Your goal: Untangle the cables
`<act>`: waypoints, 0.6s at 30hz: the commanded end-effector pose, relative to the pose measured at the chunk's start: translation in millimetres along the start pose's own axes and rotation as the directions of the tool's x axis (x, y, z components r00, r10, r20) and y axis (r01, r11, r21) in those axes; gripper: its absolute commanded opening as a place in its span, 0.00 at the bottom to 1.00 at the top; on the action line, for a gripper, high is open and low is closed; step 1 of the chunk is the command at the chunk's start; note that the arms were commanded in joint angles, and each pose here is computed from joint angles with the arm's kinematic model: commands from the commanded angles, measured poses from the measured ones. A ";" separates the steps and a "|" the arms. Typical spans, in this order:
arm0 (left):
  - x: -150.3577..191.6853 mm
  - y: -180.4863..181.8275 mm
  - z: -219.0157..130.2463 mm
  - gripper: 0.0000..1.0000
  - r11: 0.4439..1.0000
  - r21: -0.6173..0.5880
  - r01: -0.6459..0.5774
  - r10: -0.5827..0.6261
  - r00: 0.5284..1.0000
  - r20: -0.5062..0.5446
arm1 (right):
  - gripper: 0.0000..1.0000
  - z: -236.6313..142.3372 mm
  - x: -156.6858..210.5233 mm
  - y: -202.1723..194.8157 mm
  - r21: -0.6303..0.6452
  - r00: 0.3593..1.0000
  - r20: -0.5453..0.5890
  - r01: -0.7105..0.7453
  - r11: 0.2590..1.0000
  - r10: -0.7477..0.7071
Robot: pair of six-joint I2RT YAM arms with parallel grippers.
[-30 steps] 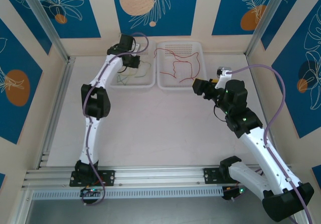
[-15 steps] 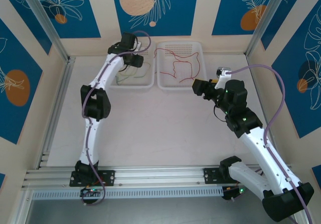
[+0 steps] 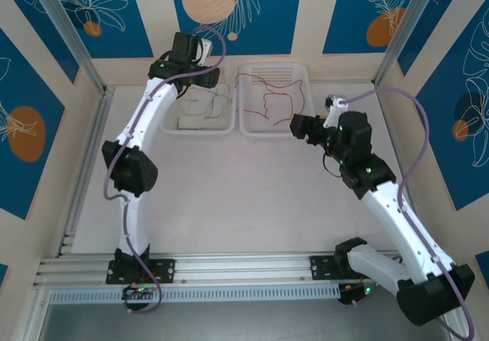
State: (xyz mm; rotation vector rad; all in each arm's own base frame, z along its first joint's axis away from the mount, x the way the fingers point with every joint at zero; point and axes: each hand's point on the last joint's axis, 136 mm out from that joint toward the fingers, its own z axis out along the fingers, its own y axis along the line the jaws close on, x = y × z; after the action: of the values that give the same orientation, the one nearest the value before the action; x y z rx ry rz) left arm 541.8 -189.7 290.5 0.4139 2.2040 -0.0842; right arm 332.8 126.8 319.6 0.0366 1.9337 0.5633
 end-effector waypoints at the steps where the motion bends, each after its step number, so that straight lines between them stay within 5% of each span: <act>1: -43.7 -27.2 -83.6 0.77 0.999 0.052 0.011 -0.023 0.970 0.243 | 0.77 25.8 -6.7 7.2 -0.025 0.996 -0.089 0.007 1.000 -0.010; 6: -13.9 -50.6 -151.3 0.77 0.982 0.176 0.065 -0.137 0.890 0.435 | 0.78 98.2 -2.1 0.3 -0.012 0.965 -0.254 0.063 0.998 -0.064; 10: 38.3 -65.3 -161.0 0.76 0.969 0.237 0.075 -0.170 0.896 0.411 | 0.67 163.2 2.0 -16.8 -0.070 0.924 -0.373 0.064 0.996 -0.085; 18: 129.9 -76.8 -158.4 0.77 0.962 0.259 0.084 -0.161 0.942 0.295 | 0.67 281.6 19.5 -45.5 -0.127 0.840 -0.526 0.075 0.989 -0.131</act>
State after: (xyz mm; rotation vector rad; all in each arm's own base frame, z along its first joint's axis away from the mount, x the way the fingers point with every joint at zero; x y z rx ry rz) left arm 335.4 -194.4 276.5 0.3806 1.9391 -0.4147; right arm 597.6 178.2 227.2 -0.1938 2.2992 0.5963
